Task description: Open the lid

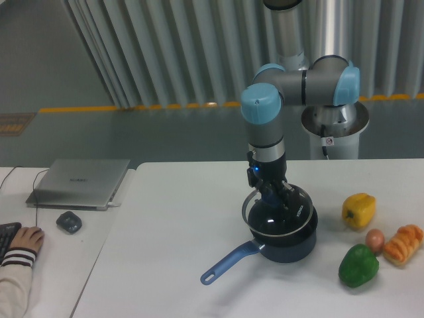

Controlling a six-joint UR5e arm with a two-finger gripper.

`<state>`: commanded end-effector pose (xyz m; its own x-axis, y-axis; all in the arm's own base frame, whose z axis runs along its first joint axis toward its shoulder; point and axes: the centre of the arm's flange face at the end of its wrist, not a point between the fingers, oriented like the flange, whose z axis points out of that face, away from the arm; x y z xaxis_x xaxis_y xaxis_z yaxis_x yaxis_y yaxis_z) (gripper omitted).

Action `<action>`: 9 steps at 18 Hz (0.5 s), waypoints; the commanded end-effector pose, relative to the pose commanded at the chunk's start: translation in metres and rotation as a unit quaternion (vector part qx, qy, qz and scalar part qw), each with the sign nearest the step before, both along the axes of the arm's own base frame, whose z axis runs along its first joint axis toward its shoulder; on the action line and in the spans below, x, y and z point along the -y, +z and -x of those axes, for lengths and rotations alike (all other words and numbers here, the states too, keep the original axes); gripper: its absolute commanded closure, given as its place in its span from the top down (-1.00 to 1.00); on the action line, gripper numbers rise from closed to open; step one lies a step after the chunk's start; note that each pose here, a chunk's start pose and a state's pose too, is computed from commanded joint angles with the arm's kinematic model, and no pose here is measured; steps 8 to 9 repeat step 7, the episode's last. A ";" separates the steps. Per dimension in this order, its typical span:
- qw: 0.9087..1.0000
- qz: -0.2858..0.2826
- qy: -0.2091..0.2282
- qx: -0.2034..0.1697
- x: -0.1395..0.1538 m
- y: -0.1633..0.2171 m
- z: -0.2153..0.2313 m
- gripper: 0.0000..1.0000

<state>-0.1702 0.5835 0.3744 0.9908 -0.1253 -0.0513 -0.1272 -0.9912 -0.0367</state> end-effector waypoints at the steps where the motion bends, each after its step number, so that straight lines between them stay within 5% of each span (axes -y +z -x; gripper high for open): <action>1: 1.000 -0.002 -0.001 0.000 0.000 0.001 0.000 -0.26; 9: 1.000 -0.003 -0.002 -0.002 -0.001 0.003 -0.001 -0.25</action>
